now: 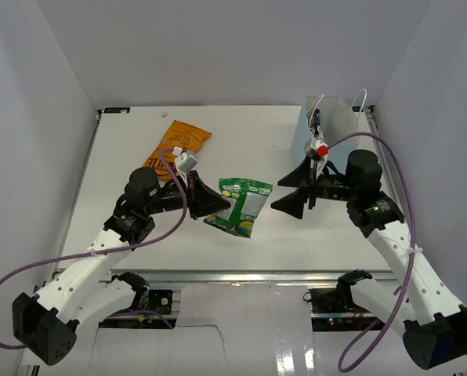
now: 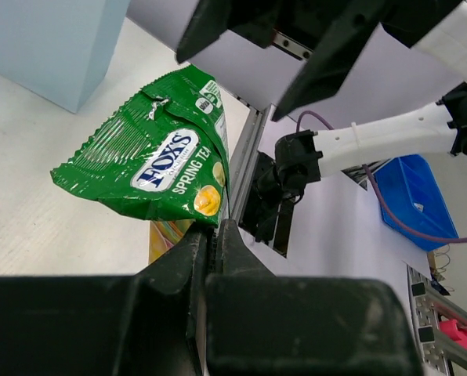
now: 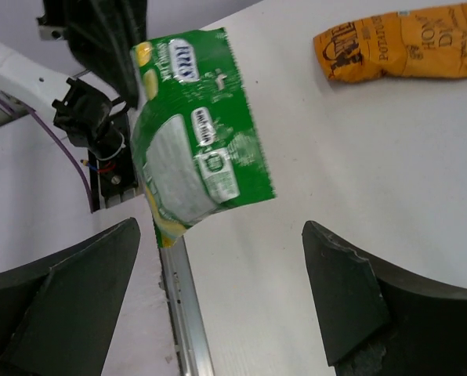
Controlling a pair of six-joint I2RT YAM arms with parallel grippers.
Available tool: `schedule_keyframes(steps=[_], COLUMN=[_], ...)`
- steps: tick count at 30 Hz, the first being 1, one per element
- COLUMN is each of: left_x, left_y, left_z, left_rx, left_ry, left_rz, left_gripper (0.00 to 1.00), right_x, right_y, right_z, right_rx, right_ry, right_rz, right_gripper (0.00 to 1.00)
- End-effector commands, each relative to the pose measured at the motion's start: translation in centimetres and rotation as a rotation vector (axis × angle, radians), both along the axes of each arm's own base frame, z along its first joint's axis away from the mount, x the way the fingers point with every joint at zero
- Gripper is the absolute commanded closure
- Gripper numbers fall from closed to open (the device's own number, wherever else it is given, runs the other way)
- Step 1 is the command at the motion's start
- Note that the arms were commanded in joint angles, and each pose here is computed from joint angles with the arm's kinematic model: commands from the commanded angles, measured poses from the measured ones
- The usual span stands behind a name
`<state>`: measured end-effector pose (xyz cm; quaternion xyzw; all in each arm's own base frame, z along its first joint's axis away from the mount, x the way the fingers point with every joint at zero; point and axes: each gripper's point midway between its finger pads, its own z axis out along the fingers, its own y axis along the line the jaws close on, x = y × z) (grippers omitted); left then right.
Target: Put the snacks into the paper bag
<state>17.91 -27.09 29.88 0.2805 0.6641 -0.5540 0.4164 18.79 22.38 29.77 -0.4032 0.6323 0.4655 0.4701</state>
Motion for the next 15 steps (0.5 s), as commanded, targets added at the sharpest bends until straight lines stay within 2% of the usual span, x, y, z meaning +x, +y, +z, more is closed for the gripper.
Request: schedule_keyframes(steps=[1,9,15], left_x=[-1.4,-2.1,-1.9], left_y=[0.1,0.1,-0.4], left_z=[0.4,0.5,-0.1], left_rx=[-0.034,-0.044,-0.031], left_ry=[-0.039,-0.042,-0.02], left_rz=[-0.049,-0.08,-0.095], left_gripper=[1.0,1.0,1.0], right_x=[0.9,0.3,-0.6], right_y=[1.0,3.0,3.4], right_z=[1.0,-0.4,-1.0], right_rx=[0.059,0.079,0.085], right_ry=[0.104,0.186,0.166], right_rz=[-0.026,0.095,0.147], right_gripper=[0.09,0.09,0.1])
